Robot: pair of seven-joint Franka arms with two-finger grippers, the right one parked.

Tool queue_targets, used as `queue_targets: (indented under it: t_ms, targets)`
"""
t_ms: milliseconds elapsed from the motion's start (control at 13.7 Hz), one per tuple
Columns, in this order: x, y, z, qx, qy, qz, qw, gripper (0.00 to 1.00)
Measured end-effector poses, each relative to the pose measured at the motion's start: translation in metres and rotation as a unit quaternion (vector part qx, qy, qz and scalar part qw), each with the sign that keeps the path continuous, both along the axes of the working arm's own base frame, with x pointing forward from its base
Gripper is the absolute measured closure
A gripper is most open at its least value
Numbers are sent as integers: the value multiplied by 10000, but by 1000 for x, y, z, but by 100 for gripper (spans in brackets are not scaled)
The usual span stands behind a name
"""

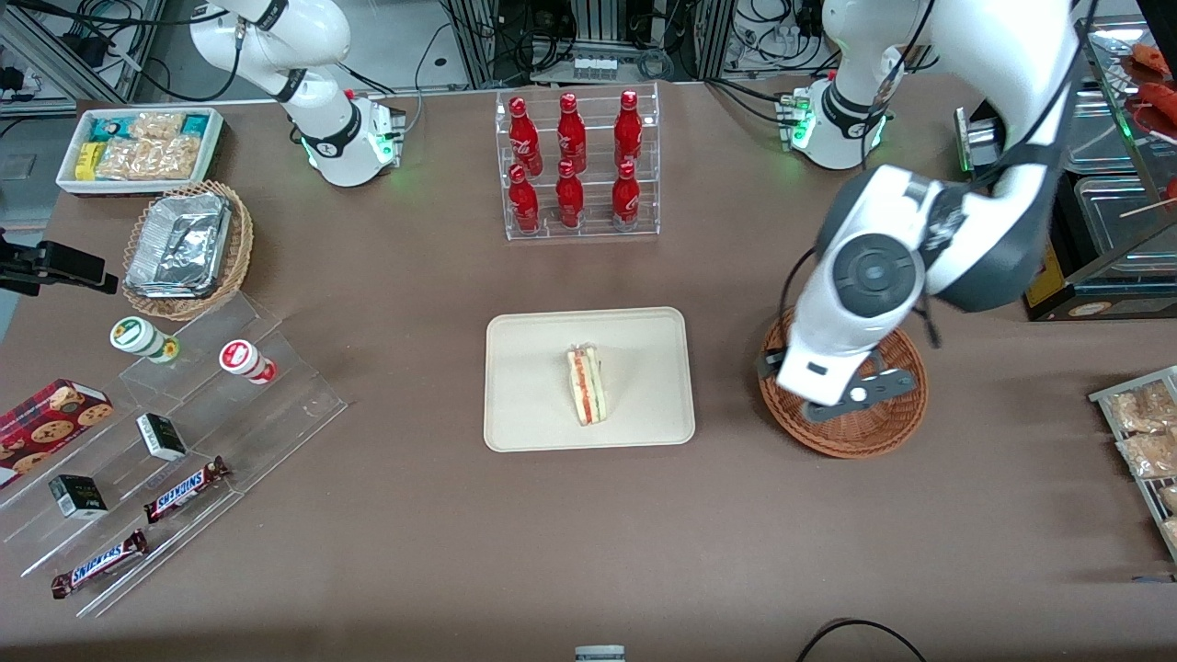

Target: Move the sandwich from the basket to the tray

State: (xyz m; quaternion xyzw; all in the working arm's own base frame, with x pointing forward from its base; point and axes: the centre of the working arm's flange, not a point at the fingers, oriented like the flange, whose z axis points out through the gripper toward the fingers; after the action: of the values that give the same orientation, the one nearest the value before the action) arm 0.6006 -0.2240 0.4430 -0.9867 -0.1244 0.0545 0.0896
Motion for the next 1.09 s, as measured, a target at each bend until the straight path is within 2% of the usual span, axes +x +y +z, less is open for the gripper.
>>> queue_targets:
  t_ms: [291, 510, 728, 947, 1093]
  targets:
    - [3, 70, 32, -12, 312, -813, 9962, 0]
    - [6, 103, 49, -77, 267, -970, 9949, 0]
    - [5, 99, 49, -98, 271, -1007, 9945, 0]
    - [8, 111, 54, -216, 236, -855, 9958, 0]
    - [9, 142, 65, -363, 234, -674, 9968, 0]
